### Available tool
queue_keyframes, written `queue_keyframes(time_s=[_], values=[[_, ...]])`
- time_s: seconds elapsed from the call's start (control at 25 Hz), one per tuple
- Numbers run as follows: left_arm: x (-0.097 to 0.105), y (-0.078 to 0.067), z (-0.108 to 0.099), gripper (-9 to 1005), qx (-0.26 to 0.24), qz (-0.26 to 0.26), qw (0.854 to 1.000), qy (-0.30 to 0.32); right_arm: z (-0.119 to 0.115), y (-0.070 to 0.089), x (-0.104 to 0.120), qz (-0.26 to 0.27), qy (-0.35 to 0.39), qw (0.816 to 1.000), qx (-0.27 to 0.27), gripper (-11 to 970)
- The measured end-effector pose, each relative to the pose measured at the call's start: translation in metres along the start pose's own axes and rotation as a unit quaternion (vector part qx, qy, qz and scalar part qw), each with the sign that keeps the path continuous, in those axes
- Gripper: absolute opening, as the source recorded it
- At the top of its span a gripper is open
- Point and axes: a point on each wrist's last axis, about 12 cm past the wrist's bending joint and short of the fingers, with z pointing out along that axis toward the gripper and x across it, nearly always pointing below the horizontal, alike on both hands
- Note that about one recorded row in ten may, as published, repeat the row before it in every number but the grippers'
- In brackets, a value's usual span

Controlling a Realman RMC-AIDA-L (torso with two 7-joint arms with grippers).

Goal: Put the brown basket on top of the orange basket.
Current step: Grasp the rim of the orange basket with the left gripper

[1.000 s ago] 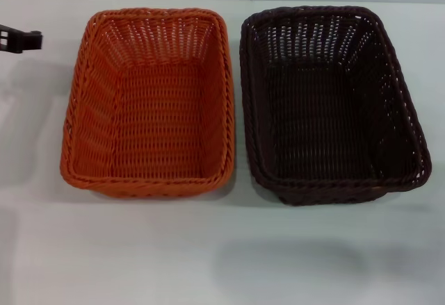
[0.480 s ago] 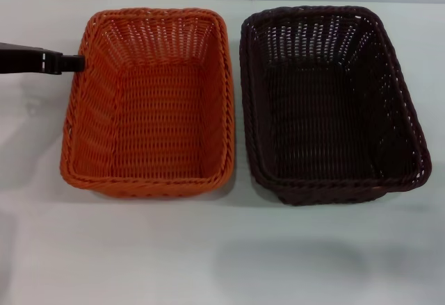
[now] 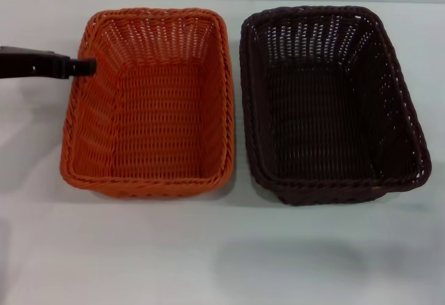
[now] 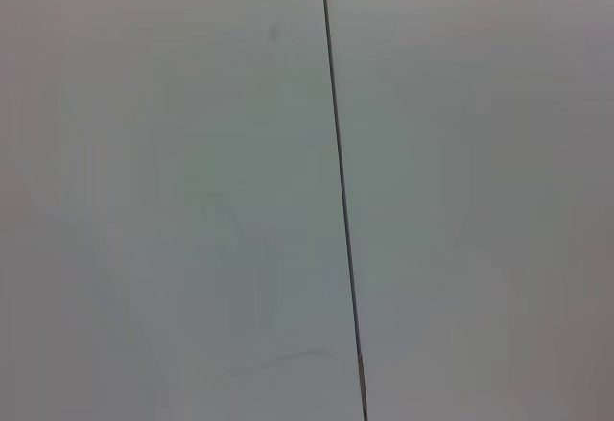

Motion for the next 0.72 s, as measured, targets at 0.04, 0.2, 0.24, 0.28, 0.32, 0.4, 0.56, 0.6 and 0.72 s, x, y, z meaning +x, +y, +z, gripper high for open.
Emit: queue_keyframes(time_s=[0.04, 0.2, 0.24, 0.28, 0.32, 0.4, 0.56, 0.6, 0.72], values=[[0.002, 0.000, 0.001, 814, 0.001, -0.001, 1.000, 0.003, 0.000, 0.000, 0.000, 0.000, 0.000, 1.000, 0.000, 813], [0.008, 0.001, 0.006, 815, 0.003, -0.009, 1.000, 0.012, 0.000, 0.000, 0.000, 0.000, 0.001, 1.000, 0.001, 812], [0.010, 0.002, 0.009, 815, 0.002, -0.012, 1.000, 0.015, 0.000, 0.000, 0.000, 0.000, 0.001, 1.000, 0.001, 812], [0.011, 0.003, 0.011, 815, 0.001, -0.015, 1.000, 0.018, 0.000, -0.001, 0.000, 0.000, 0.001, 1.000, 0.001, 812], [0.013, 0.004, 0.014, 815, 0.000, -0.017, 1.000, 0.020, 0.000, -0.001, 0.000, 0.000, 0.000, 1.000, 0.001, 812], [0.015, 0.006, 0.017, 815, -0.002, -0.021, 1.000, 0.023, 0.000, -0.001, 0.000, 0.000, 0.000, 1.000, 0.000, 812], [0.020, 0.008, 0.023, 815, -0.002, -0.026, 0.999, 0.032, 0.001, -0.001, -0.001, 0.000, -0.002, 1.000, 0.001, 811], [0.020, 0.008, 0.023, 815, -0.002, -0.026, 0.999, 0.032, 0.001, -0.001, -0.001, 0.000, -0.003, 1.000, 0.001, 811], [0.021, 0.007, 0.026, 814, 0.000, -0.026, 0.999, 0.034, 0.001, 0.000, -0.001, 0.000, -0.004, 1.000, 0.001, 811]])
